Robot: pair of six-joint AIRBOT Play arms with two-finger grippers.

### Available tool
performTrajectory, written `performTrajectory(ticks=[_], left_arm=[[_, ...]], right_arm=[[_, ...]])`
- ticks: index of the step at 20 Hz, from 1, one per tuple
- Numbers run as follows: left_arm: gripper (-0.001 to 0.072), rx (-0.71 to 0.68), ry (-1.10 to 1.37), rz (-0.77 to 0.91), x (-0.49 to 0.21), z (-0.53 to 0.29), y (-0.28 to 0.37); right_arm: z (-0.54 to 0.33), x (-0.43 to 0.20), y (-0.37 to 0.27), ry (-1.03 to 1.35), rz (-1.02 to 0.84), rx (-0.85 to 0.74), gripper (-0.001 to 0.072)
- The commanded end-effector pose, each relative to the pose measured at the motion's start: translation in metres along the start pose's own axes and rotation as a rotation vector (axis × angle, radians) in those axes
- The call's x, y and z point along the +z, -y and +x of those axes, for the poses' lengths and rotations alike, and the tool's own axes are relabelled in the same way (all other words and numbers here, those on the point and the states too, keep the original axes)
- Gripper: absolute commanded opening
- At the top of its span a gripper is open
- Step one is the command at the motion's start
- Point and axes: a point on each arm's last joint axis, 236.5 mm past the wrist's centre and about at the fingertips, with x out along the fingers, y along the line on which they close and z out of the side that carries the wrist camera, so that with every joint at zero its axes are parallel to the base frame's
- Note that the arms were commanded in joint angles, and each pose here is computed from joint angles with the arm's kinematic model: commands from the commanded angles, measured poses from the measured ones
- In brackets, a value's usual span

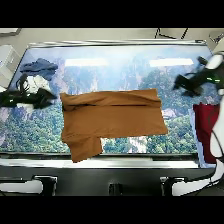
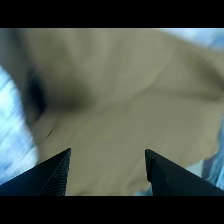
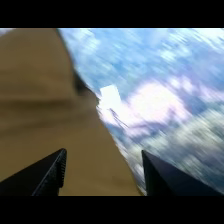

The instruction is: Fold the clothes and pants, and hang the long-sleeved shirts on hangers.

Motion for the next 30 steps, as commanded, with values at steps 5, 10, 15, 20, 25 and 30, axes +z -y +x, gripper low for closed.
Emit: performTrajectory(ticks=[5,10,15,20,25,30], left_arm=[[0.0486,0.146,-0.248,-0.171,-0.165,0.017,-0.092],[0.0431,0.017,-0.21,-0.21,-0.18,0.049,-0.081],[0.0419,0.071,-0.176,-0.178,-0.171,0.067,-0.088],[0.0102,0.112,-0.145,-0.15,-0.163,0.08,-0.085],[0.0026,0.104,-0.129,-0.121,-0.161,0.074,-0.077],[0.0026,0.097,-0.106,-0.09,-0.159,0.066,-0.068]], right_arm=[[0.001,-0.107,0.083,-0.332,0.083,-0.012,0.056],[0.019,-0.131,0.071,-0.4,0.098,0.062,0.0558],[0.018,-0.131,0.068,-0.4,0.092,0.079,0.0556],[0.019,-0.129,0.067,-0.391,0.092,0.081,0.055],[0.066,-0.162,0.062,-0.45,0.0,0.038,0.0574],[0.106,-0.181,0.042,-0.489,0.088,0.158,0.0569]])
